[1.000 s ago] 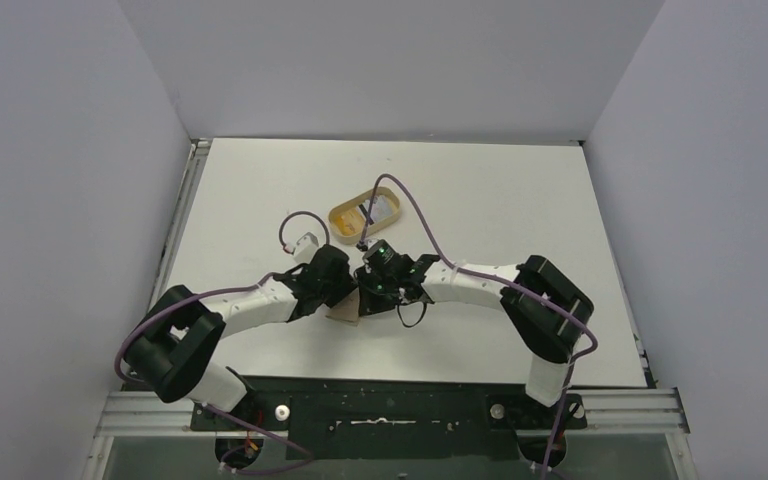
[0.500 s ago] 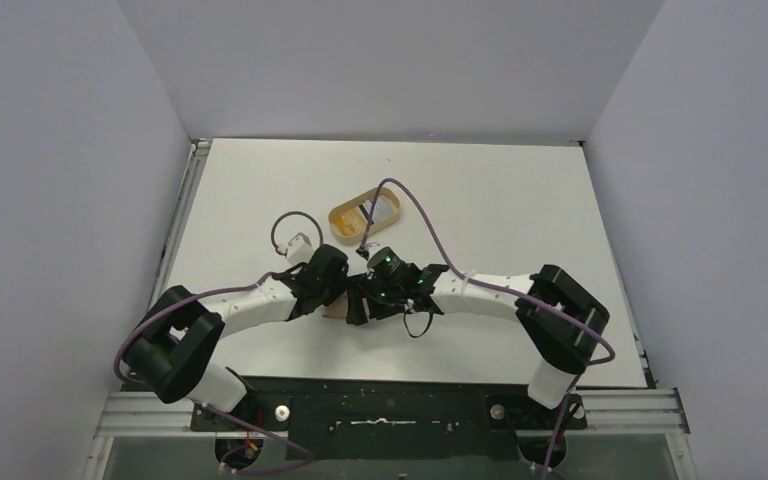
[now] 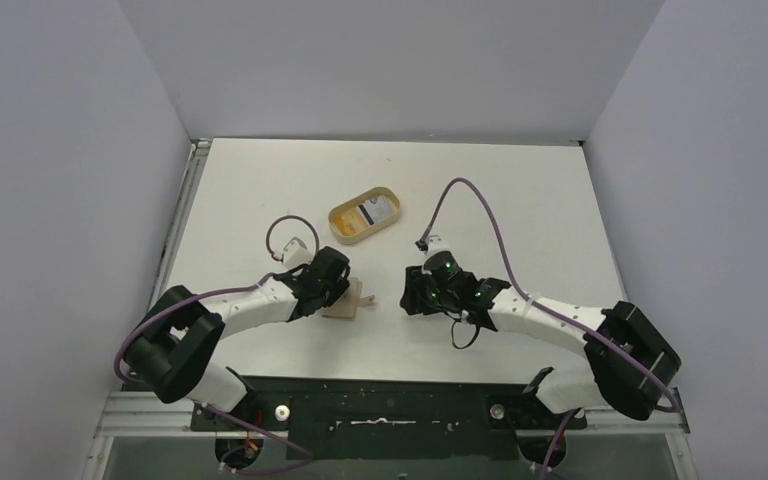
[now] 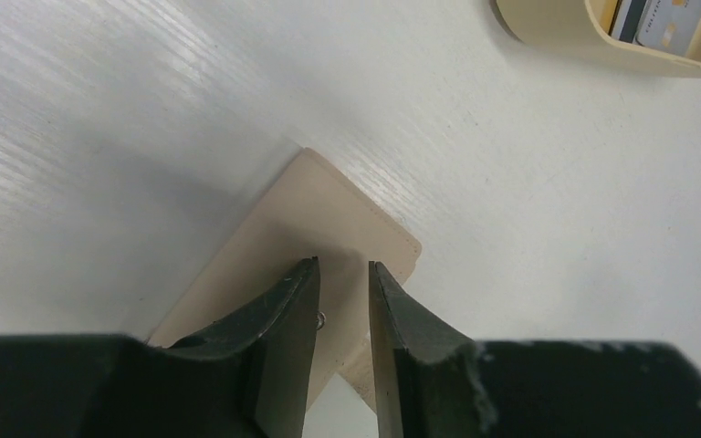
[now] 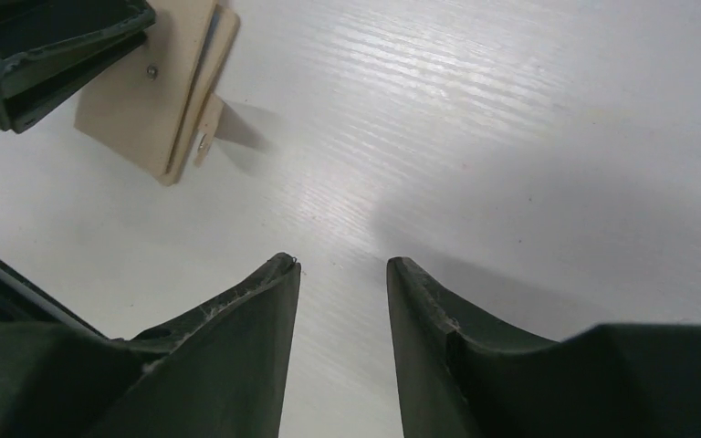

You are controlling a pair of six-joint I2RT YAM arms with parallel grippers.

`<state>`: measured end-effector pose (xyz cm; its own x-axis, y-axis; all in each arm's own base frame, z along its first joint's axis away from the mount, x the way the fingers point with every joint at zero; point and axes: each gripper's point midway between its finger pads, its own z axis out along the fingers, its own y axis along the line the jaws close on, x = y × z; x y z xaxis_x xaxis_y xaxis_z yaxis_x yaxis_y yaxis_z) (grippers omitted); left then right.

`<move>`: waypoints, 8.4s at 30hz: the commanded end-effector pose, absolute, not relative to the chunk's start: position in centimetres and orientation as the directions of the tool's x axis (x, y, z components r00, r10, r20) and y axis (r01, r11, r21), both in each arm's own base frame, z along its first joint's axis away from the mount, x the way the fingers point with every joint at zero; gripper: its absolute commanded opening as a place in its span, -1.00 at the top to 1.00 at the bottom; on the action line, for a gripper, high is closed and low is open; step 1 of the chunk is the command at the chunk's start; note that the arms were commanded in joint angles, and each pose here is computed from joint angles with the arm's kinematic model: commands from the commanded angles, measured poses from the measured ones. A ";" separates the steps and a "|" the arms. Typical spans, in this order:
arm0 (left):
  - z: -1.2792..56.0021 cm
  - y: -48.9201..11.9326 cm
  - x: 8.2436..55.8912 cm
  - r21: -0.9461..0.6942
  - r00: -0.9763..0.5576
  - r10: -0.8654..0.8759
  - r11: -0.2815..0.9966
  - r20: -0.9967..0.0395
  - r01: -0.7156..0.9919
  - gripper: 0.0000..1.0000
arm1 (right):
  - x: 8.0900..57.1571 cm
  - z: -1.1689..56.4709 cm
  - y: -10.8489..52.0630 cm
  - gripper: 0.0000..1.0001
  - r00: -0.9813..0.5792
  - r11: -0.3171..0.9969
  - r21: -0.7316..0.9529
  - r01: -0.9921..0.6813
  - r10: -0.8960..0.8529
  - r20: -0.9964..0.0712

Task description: Take the credit cards out of the card holder

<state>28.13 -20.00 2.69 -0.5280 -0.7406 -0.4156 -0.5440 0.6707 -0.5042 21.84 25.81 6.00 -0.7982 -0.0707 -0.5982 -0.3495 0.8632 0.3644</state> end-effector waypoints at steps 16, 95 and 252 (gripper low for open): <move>0.6 -20.9 25.0 -0.447 -0.545 -0.774 0.633 -0.323 -0.633 1.00 | 26.6 6.3 32.1 0.38 -0.753 0.846 0.376 -0.378 -0.045 -0.656; -0.6 -18.6 23.5 -0.399 -0.520 -0.777 0.628 -0.355 -0.668 1.00 | 24.3 6.7 38.1 0.33 -0.766 0.722 0.492 -0.487 -0.083 -0.637; -0.6 -16.9 21.9 -0.403 -0.712 -0.639 0.757 -0.292 -0.514 0.87 | 24.0 -0.2 37.7 0.52 -0.694 0.642 0.385 -0.664 -0.335 -0.638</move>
